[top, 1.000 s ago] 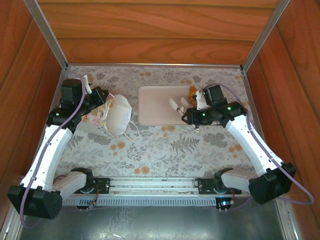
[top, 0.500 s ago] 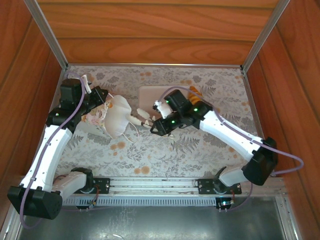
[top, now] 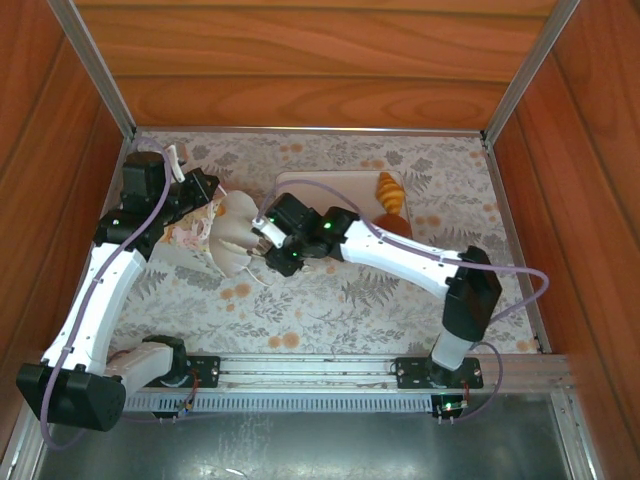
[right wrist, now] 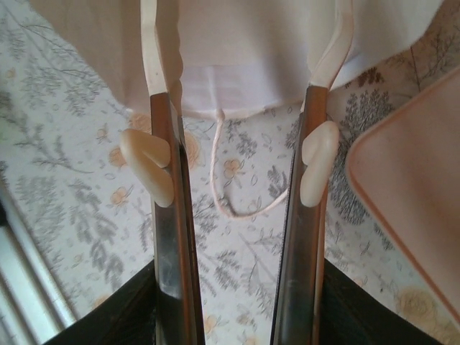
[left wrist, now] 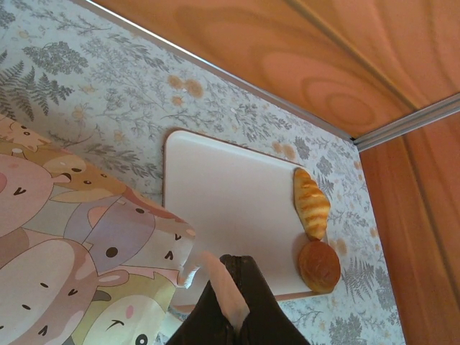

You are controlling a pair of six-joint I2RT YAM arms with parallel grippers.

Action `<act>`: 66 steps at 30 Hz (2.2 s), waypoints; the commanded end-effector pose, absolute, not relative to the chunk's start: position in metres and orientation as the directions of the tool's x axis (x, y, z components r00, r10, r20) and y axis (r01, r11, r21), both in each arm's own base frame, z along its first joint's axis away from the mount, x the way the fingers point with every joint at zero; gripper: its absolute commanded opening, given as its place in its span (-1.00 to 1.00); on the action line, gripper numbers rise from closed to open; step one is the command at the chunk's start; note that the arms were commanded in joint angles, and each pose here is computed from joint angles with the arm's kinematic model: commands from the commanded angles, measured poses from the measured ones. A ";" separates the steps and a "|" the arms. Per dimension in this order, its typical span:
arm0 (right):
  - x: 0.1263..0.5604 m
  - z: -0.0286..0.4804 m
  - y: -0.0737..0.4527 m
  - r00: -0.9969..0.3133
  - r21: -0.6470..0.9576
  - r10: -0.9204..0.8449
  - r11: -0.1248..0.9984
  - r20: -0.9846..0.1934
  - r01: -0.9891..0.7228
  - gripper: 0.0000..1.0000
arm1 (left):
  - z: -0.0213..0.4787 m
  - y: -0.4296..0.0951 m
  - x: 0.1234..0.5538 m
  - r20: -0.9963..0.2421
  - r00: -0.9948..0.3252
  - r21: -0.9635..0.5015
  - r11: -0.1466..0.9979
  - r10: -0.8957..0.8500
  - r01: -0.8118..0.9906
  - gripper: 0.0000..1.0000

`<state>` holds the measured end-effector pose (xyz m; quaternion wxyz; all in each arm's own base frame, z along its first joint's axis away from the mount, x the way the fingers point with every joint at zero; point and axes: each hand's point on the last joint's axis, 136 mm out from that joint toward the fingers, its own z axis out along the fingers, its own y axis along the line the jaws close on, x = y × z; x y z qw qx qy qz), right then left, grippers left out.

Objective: Take the fake bread out of the paper bag

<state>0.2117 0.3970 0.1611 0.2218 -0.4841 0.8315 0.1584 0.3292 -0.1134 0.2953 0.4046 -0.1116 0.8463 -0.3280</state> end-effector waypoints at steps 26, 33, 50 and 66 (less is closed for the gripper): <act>0.273 0.148 0.457 -0.265 -0.208 -0.821 0.414 -0.506 -0.886 -0.19 | 0.319 -0.115 0.321 -0.639 -0.613 -0.660 0.740 -0.464 0.128 -1.00; 0.255 0.157 0.435 -0.339 -0.139 -0.792 0.464 -0.509 -0.875 -0.35 | 0.314 -0.115 0.326 -0.633 -0.620 -0.657 0.745 -0.463 0.115 -1.00; 0.185 0.131 0.387 -0.567 0.160 -0.729 0.552 -0.384 -0.818 -0.26 | 0.309 -0.116 0.332 -0.620 -0.633 -0.660 0.744 -0.464 0.101 -1.00; 0.205 0.148 0.396 -0.496 0.052 -0.775 0.519 -0.393 -0.853 -0.05 | 0.313 -0.117 0.329 -0.619 -0.632 -0.667 0.737 -0.466 0.109 -1.00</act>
